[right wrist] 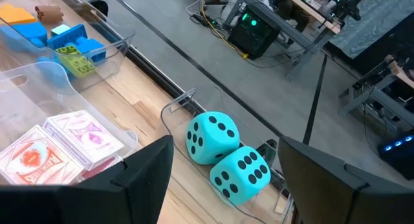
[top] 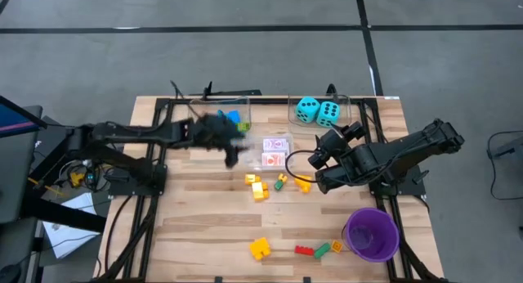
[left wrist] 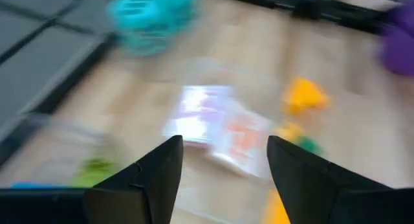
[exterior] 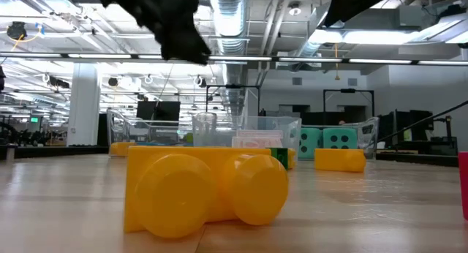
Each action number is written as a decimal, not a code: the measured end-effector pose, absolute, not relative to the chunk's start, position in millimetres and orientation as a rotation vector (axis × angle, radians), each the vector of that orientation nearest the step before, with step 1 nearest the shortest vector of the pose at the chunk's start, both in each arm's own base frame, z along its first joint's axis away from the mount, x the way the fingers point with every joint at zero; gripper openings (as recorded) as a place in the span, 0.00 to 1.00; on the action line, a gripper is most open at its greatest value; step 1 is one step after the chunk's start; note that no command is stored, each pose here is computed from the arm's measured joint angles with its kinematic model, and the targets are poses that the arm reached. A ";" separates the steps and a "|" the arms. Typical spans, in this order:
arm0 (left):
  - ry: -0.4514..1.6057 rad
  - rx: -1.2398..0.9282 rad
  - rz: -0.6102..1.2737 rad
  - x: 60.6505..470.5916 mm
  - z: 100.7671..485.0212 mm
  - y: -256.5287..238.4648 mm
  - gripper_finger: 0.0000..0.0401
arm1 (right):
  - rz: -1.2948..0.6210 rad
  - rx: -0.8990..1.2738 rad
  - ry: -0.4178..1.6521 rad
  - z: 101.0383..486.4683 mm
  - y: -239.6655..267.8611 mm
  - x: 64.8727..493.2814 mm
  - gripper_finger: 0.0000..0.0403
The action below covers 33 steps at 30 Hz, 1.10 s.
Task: Pick & Place Toys
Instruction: Put the yellow game piece into the top left transparent bin
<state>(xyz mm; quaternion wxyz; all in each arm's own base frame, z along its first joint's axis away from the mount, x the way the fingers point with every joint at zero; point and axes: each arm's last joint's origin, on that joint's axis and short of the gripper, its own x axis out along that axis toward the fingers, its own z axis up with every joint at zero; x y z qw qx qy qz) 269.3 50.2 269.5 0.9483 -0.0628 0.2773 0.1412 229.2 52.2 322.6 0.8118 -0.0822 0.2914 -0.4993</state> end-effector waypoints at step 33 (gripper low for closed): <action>0.698 0.120 0.616 312.6 141.4 -88.0 0.03 | -1.059 -0.164 0.632 322.3 52.6 229.3 0.67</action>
